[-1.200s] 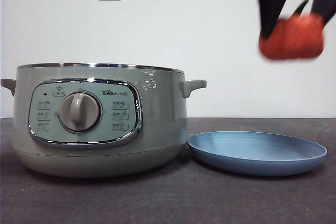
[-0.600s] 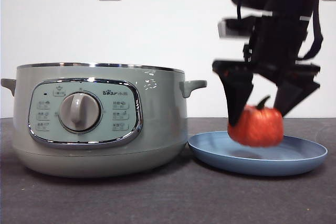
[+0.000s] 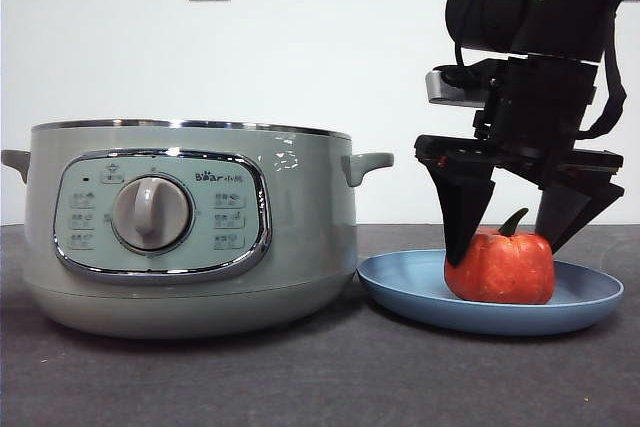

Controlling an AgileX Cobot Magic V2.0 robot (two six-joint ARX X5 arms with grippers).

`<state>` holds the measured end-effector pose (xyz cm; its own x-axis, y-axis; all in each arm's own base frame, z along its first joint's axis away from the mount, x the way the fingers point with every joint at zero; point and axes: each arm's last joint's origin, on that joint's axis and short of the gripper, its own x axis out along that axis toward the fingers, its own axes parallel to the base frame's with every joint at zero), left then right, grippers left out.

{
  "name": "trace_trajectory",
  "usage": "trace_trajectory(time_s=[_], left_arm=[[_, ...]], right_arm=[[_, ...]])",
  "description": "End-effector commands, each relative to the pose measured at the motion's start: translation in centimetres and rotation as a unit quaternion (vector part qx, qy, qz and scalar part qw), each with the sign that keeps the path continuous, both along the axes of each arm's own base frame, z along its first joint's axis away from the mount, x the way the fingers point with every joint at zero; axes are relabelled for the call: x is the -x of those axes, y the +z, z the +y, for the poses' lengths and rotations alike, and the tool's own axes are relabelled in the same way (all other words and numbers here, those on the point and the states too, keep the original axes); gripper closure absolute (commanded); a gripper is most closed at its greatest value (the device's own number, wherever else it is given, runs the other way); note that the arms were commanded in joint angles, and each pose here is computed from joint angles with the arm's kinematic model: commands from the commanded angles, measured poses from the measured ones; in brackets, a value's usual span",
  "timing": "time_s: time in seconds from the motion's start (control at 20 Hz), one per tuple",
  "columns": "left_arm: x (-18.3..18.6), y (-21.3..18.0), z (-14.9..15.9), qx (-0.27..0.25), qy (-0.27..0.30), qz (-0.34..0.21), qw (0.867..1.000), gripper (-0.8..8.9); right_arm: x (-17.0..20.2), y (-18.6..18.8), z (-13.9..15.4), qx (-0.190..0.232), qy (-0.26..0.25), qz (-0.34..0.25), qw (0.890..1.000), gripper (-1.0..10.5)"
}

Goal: Take the pumpkin out from the steamer,put the pumpkin in the blue plate,close the lid

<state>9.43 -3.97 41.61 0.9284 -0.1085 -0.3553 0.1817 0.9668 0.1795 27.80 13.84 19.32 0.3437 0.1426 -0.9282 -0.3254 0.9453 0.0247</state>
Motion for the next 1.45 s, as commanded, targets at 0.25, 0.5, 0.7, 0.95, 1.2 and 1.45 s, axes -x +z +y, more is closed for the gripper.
trace_trajectory(time_s=[0.25, 0.5, 0.7, 0.95, 1.2, 1.45], left_arm=[[0.3, 0.9, 0.1, 0.023, -0.011, -0.031, 0.999, 8.22], [-0.5, 0.8, -0.5, 0.030, -0.034, -0.022, 0.999, 8.22], [-3.2, 0.1, -2.3, 0.035, -0.083, 0.013, 0.996, 8.22], [-8.1, -1.9, -5.2, 0.030, -0.116, 0.065, 0.991, 8.22], [-11.9, -3.9, -7.6, 0.049, -0.145, 0.099, 0.983, 8.22], [-14.2, -6.6, -9.1, 0.047, -0.147, 0.150, 0.977, 8.22]], right_arm=[[0.1, -0.2, -0.1, 0.000, -0.004, 0.003, 1.000, 4.4], [1.4, 3.5, -0.7, -0.030, -0.004, -0.056, 0.998, 4.4], [3.8, 8.1, -1.9, -0.068, -0.004, -0.133, 0.989, 4.4], [7.1, 12.5, -3.6, -0.109, -0.005, -0.217, 0.970, 4.4], [9.1, 14.6, -4.6, -0.130, -0.006, -0.262, 0.956, 4.4], [9.7, 15.0, -4.9, -0.135, -0.006, -0.272, 0.953, 4.4]])
